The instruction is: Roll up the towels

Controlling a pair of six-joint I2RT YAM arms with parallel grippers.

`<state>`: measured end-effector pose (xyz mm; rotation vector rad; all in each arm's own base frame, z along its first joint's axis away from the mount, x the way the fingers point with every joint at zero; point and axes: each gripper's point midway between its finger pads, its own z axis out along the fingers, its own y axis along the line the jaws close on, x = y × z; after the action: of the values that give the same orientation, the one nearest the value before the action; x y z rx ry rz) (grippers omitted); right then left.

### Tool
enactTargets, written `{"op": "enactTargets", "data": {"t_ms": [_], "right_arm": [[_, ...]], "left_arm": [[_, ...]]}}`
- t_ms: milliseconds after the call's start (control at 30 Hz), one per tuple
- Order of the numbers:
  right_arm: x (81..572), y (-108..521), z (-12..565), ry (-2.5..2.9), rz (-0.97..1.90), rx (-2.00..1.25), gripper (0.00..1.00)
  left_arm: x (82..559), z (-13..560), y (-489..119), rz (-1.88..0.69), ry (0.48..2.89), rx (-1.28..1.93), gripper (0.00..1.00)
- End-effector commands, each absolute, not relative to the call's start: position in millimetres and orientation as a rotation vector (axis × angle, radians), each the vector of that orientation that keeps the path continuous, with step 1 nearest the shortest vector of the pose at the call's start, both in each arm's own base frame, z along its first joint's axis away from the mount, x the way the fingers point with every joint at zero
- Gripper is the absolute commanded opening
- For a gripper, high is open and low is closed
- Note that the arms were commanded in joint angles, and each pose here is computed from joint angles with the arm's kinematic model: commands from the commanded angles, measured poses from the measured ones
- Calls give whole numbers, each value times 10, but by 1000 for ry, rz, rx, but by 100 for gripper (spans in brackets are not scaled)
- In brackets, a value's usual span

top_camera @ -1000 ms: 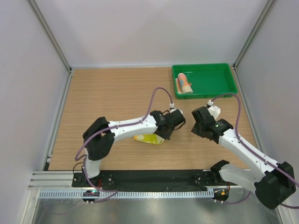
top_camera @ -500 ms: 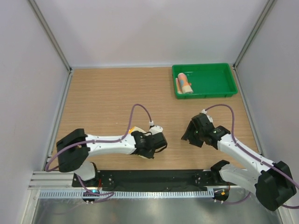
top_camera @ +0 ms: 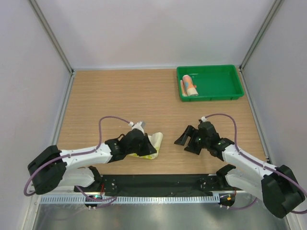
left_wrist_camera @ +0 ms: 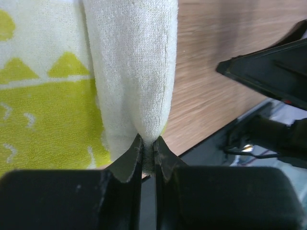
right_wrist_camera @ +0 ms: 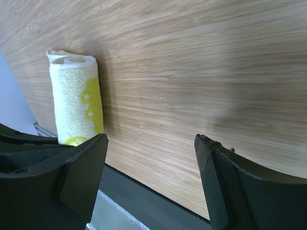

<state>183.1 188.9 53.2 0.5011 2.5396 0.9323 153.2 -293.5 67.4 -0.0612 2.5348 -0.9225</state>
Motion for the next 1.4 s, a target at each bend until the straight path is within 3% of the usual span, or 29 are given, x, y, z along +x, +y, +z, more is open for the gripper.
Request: {"op": "enactTargets", "data": {"t_ms": [0, 567, 833, 1367], "right_arm": [[1940, 2148, 720, 2453, 1122, 450, 81], [1963, 2845, 631, 2370, 1319, 230, 78], [1927, 3054, 444, 2362, 1344, 64, 68], [1948, 3701, 341, 2331, 1453, -135, 65]], "left_arm": [[1637, 1021, -3057, -1264, 2367, -297, 0], [1542, 510, -2392, -1290, 2304, -901, 0], [1441, 291, -2096, -1160, 2397, -1054, 0], [1257, -38, -1919, -1025, 2548, -1192, 0]]}}
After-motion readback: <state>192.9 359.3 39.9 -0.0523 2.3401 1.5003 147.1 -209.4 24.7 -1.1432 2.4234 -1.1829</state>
